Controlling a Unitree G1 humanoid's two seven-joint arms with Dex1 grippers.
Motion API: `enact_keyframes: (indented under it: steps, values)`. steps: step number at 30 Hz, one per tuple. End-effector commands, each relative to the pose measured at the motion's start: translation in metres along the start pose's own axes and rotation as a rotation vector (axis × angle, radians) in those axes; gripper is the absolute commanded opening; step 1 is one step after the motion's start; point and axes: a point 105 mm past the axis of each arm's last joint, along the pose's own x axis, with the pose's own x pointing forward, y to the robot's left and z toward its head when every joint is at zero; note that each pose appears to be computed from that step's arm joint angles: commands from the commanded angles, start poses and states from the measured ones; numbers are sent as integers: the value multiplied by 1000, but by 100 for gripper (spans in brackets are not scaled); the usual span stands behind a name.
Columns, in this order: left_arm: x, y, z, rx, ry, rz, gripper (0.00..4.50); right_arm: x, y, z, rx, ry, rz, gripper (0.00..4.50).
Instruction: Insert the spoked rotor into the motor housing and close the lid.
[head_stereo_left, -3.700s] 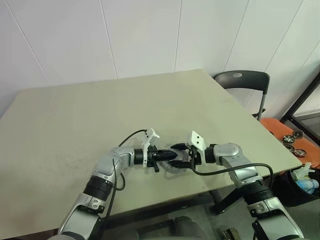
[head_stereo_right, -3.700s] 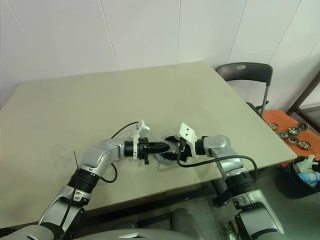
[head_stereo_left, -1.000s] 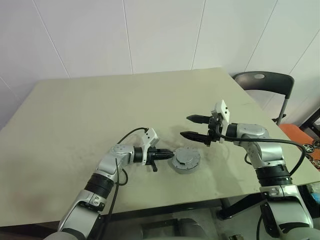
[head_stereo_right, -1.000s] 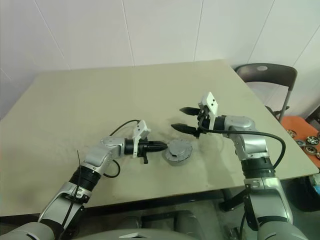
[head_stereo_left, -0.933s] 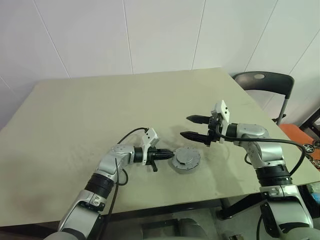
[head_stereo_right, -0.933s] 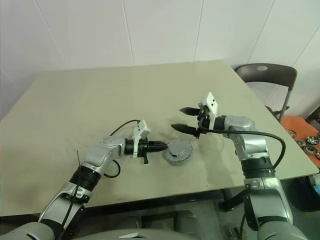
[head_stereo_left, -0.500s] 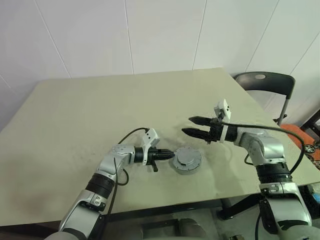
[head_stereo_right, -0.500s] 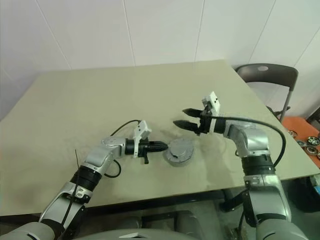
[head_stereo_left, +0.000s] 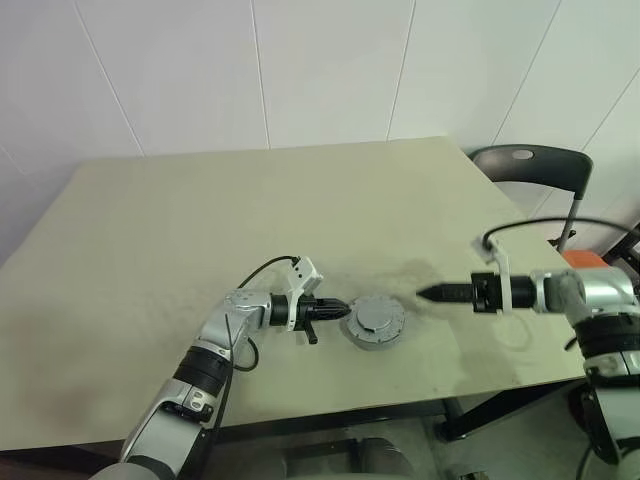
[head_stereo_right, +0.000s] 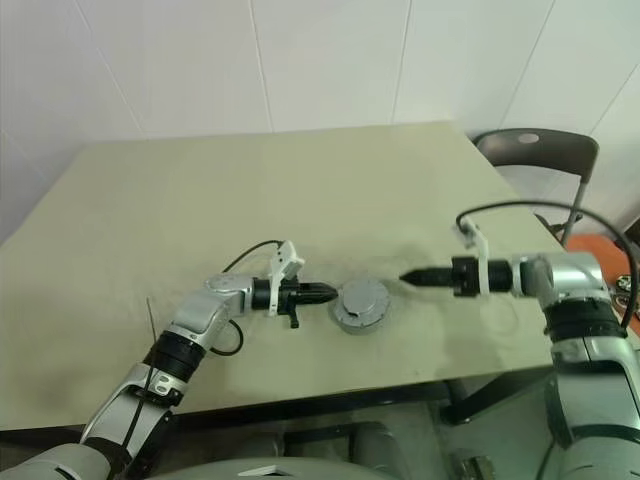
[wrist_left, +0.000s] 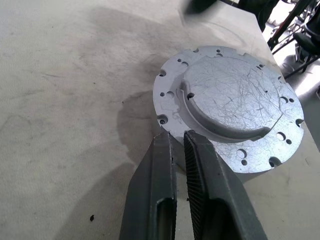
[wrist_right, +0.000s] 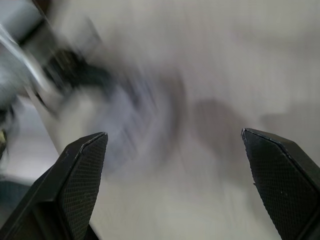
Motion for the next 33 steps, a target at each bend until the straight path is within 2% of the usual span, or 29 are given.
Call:
enact_keyframes:
  steps: [1, 7, 14, 33]
  values:
    - [7, -3, -14, -17, 54, -3, 45, 5, 4, -19, 5, 90, 23, 447]
    - [6, -4, -15, -20, 55, -1, 45, 21, 12, -35, 1, 116, 52, 447]
    - [4, -4, -14, -21, 54, 9, 45, 34, 18, -12, -11, 13, 52, 447]
    - [5, -5, -12, -3, 66, -4, 45, 41, 25, -12, 4, -14, 50, 447]
